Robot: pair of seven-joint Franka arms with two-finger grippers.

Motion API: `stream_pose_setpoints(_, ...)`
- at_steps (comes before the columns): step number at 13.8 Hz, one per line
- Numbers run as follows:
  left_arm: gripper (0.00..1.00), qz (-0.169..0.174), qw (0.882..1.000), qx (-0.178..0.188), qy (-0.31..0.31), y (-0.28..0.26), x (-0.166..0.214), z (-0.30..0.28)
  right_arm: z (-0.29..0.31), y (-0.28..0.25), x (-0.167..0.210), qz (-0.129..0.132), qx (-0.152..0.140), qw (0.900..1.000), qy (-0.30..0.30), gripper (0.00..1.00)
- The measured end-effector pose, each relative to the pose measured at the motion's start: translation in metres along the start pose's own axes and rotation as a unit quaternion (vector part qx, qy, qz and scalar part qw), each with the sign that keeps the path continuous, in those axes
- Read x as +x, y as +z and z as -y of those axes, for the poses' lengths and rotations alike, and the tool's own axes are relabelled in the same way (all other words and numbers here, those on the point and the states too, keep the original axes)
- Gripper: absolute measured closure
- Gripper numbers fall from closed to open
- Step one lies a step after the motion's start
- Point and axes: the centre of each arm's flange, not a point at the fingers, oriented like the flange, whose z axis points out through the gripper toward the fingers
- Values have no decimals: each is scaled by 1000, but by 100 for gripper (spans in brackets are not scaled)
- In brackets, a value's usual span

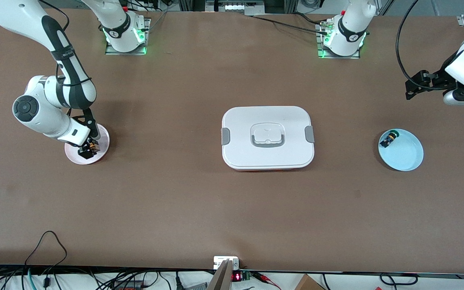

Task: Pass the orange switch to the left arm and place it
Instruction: 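Lower the open right gripper over the orange-black switch, then close the right gripper on the orange-black switch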

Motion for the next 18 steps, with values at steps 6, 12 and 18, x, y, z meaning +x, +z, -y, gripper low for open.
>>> stream_pose_setpoints(6, 0, 0, 1000, 0, 0, 0, 0, 0, 8, 15, -9, -2, 1, 1000, 7, 0)
stream_pose_setpoints(12, 0, 1, 1000, 0, 0, 1, 1, 0, 8, 25, -8, -2, -1, 1000, 7, 0)
stream_pose_setpoints(18, 0, 3, 1000, 0, 0, 3, 2, 0, 10, 32, -7, -6, -5, 1000, 16, 0)
